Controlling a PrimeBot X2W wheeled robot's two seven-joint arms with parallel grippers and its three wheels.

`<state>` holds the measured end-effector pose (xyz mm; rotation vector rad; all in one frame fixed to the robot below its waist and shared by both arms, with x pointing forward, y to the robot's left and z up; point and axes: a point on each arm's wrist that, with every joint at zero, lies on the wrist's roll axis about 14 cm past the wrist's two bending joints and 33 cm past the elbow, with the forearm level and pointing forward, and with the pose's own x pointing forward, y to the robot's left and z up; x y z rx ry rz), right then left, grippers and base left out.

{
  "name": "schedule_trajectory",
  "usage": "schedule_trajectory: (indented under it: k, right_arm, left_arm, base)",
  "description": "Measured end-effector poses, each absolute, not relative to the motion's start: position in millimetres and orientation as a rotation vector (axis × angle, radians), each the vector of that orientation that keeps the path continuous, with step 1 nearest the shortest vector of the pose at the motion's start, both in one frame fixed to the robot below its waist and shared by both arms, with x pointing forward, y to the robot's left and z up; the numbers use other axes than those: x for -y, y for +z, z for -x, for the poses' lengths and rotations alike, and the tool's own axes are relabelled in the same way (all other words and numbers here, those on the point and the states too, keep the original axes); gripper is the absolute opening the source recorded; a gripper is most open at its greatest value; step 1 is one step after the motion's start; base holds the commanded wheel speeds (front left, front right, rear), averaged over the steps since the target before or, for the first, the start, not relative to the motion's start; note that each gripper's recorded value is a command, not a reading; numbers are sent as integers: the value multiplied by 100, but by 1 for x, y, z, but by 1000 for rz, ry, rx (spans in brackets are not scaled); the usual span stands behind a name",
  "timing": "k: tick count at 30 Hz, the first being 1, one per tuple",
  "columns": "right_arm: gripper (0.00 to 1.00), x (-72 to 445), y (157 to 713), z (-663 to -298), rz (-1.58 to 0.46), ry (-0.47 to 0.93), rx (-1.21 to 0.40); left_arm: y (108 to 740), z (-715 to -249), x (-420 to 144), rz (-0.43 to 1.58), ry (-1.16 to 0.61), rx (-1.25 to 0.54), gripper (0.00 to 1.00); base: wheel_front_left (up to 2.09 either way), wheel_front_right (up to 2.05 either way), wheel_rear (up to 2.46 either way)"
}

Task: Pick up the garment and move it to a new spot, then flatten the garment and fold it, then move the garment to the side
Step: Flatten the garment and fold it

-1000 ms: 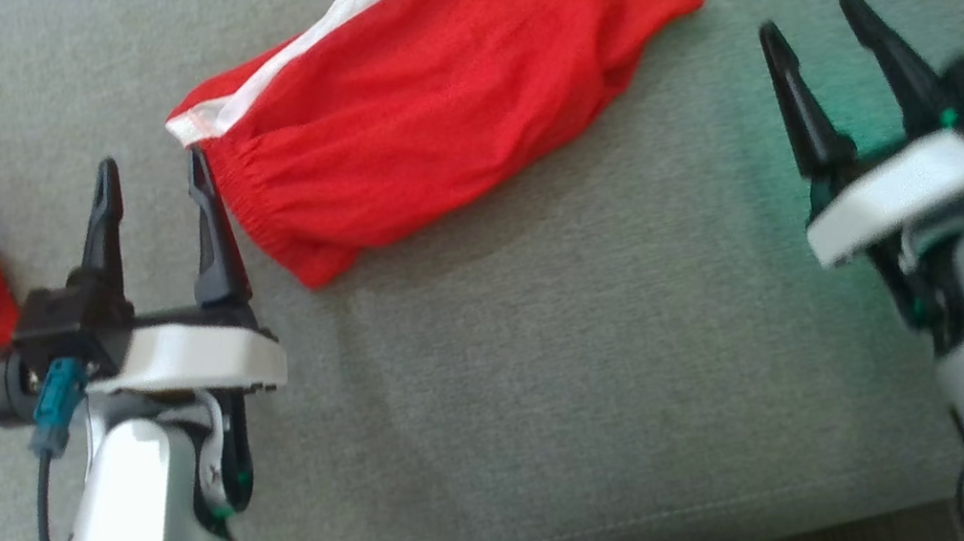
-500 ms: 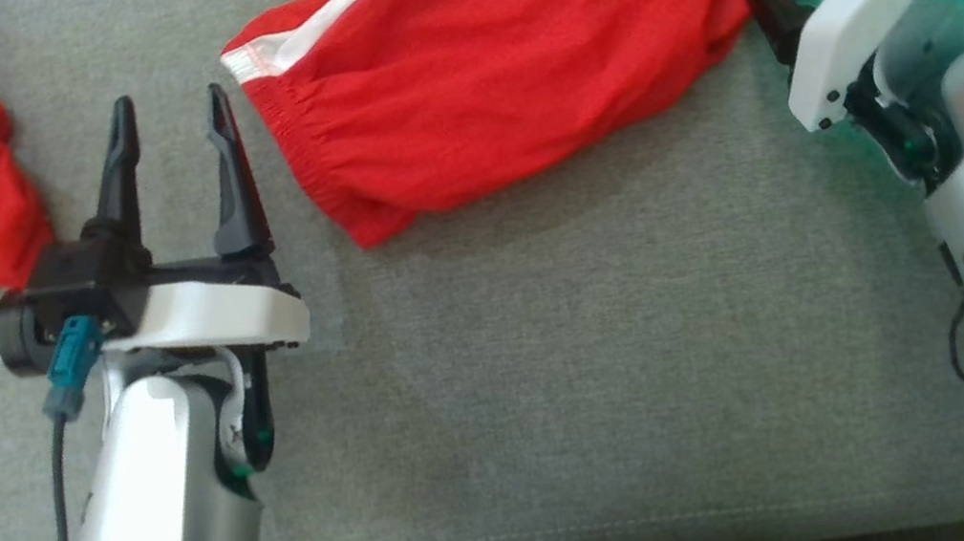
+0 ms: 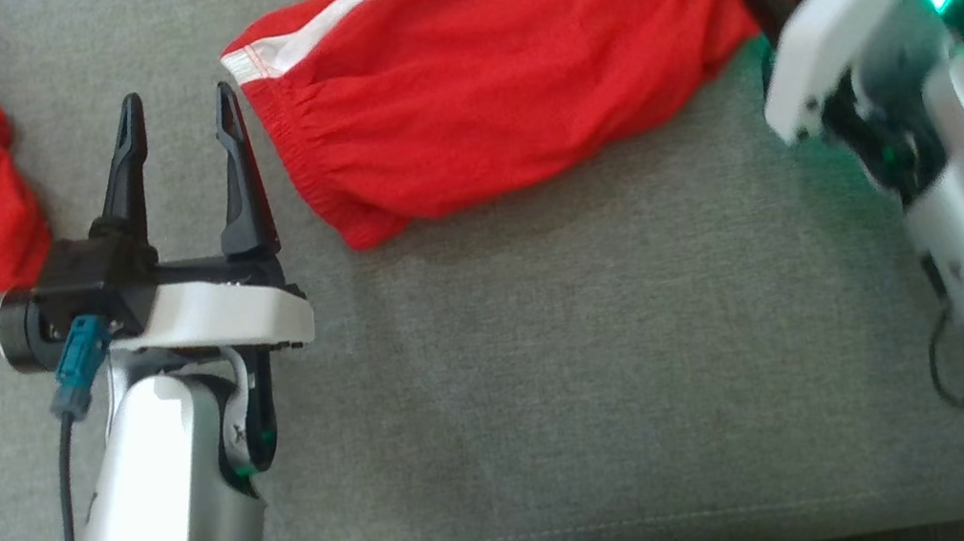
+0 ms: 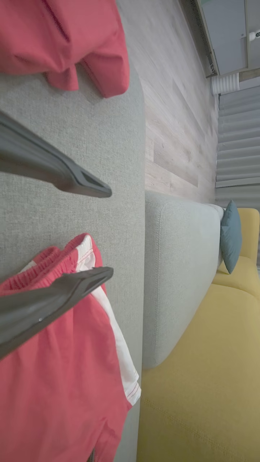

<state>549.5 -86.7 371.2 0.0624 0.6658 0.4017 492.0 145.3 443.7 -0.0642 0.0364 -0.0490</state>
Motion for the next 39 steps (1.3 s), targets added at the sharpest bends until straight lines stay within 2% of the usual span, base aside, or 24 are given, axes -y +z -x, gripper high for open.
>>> schedule_trajectory:
  k: [9, 17, 24, 29, 34, 39]
  right_arm:
    - [0, 130, 366, -500, -181, 269, -608]
    - [0, 173, 363, -448, -268, 115, -623]
    - [0, 185, 372, -439, -244, 80, -626]
    - [0, 155, 395, -452, -171, 191, -584]
    - [0, 74, 449, -475, -95, 445, -457]
    - [0, -7, 467, -452, -106, 692, -435]
  left_arm:
    - [457, -491, -132, 71, -86, -6, 100]
    - [455, -479, -122, 80, -111, -22, 100]
    - [458, -476, -118, 72, -125, -18, 100]
    - [463, -473, -117, 69, -130, -11, 100]
    - [470, -469, -121, 65, -126, 4, 100]
    - [477, -465, -127, 68, -106, 16, 100]
  base:
    - [0, 0, 0]
    - [0, 0, 0]
    - [0, 0, 0]
    - [0, 0, 0]
    - [0, 0, 0]
    - [0, 0, 0]
